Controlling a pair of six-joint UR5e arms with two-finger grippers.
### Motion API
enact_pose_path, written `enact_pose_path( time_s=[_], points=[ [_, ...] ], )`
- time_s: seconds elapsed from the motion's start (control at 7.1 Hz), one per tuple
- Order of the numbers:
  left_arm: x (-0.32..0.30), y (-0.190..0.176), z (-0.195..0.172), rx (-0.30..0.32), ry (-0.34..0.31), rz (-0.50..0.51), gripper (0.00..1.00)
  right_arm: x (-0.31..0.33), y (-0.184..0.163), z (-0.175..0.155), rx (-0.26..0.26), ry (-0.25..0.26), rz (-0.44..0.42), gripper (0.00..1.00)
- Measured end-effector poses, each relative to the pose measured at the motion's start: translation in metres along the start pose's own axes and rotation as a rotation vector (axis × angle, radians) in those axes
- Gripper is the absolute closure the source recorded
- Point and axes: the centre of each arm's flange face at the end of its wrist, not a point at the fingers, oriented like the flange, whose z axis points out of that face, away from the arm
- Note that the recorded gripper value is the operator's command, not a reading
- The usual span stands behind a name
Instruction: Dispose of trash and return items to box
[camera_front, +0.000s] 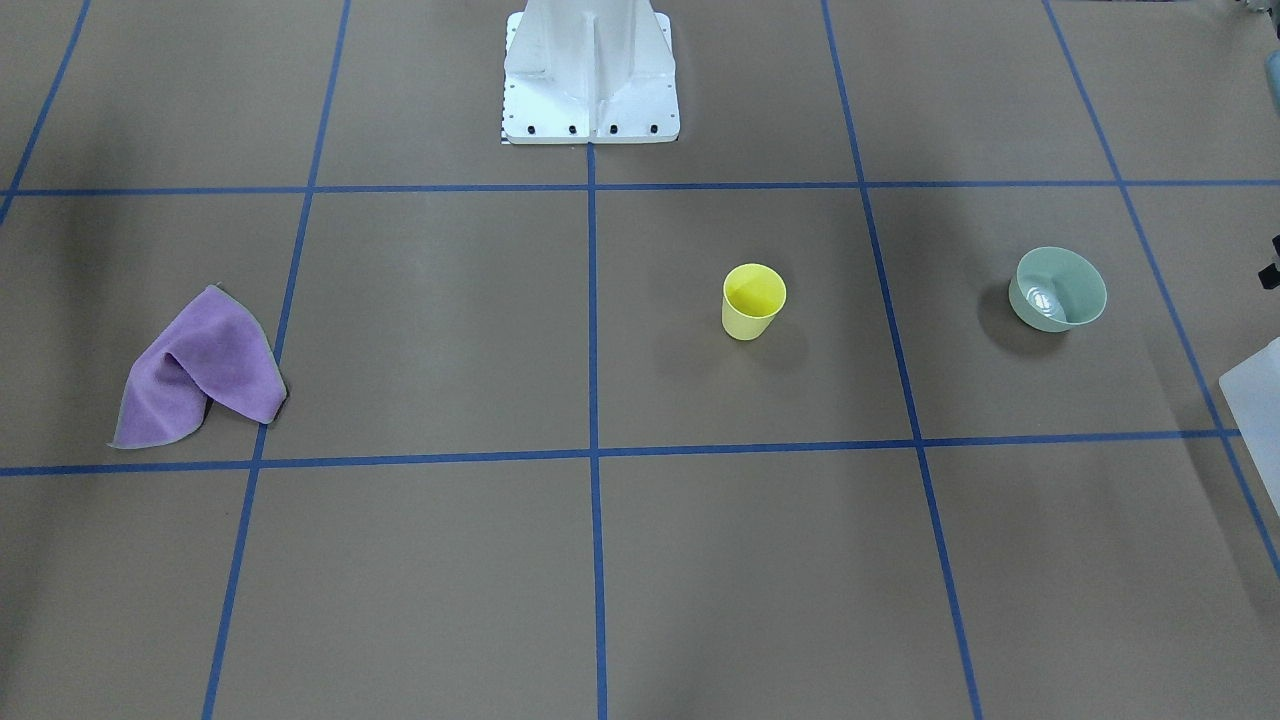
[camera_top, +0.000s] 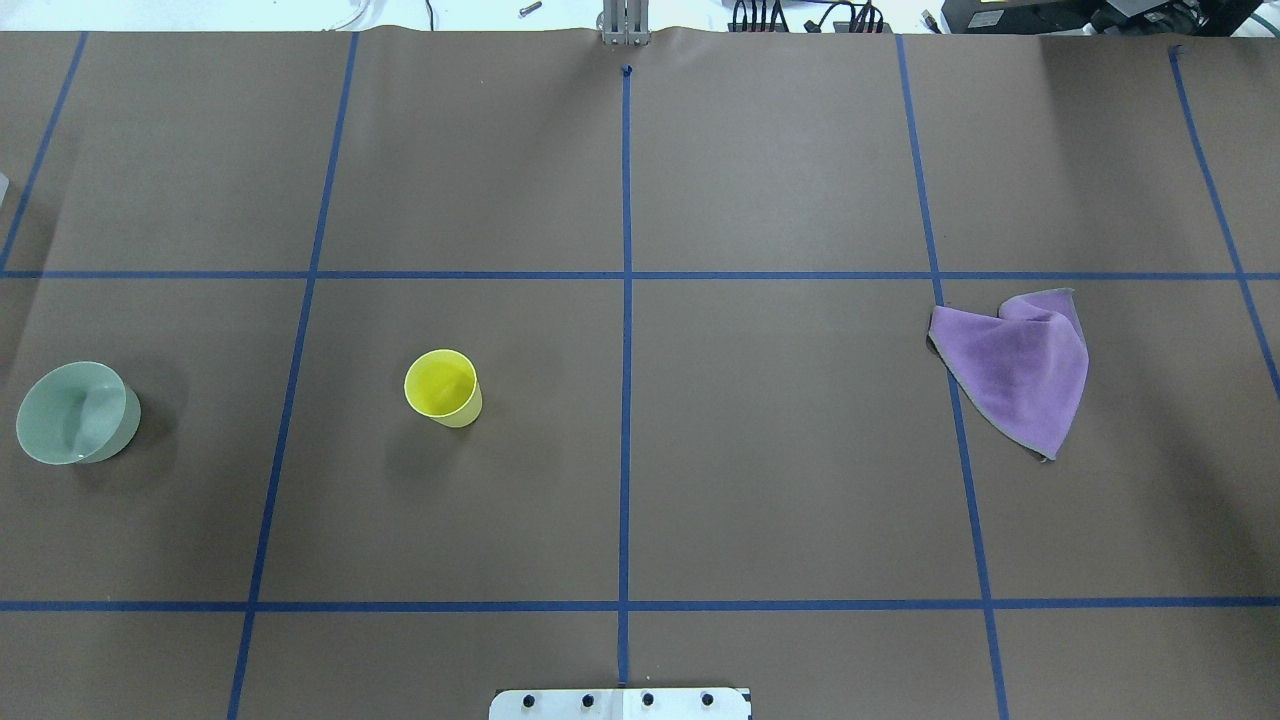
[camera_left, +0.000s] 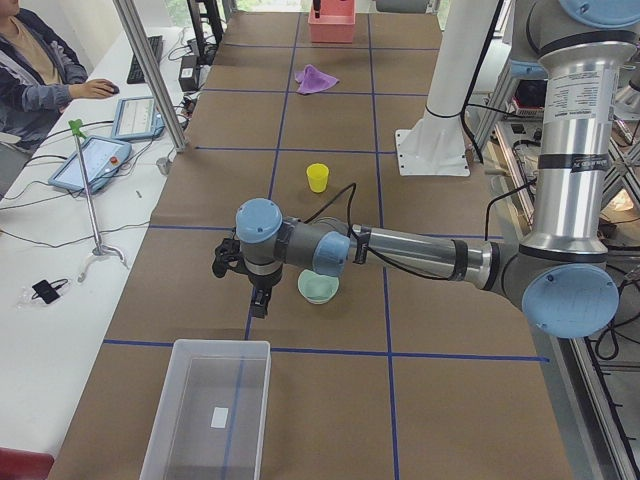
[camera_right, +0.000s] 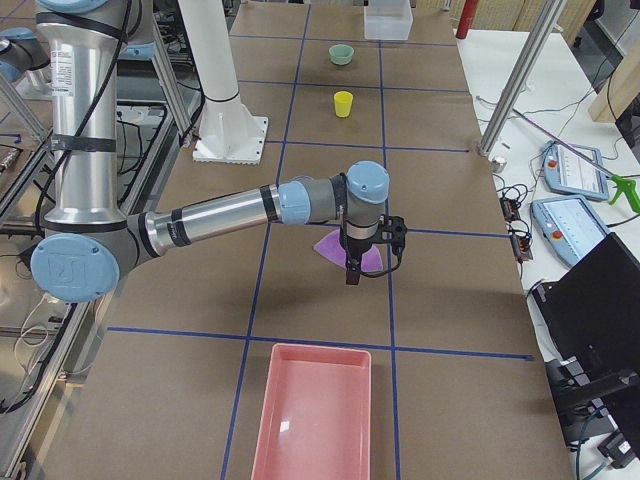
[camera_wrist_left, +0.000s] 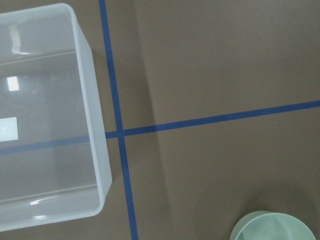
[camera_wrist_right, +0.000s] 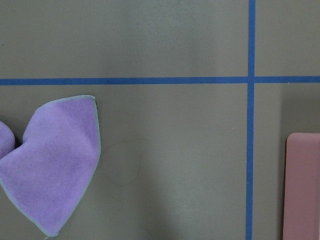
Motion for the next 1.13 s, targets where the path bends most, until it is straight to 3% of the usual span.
enact_pose_path(
  time_s=[1.13],
  points=[
    [0.0047,0.0009,-0.0022,0.012,0.005,0.017,0.02,-0.0030,0.0021,-0.0023,0.002,-0.012,-0.002,0.00]
  ],
)
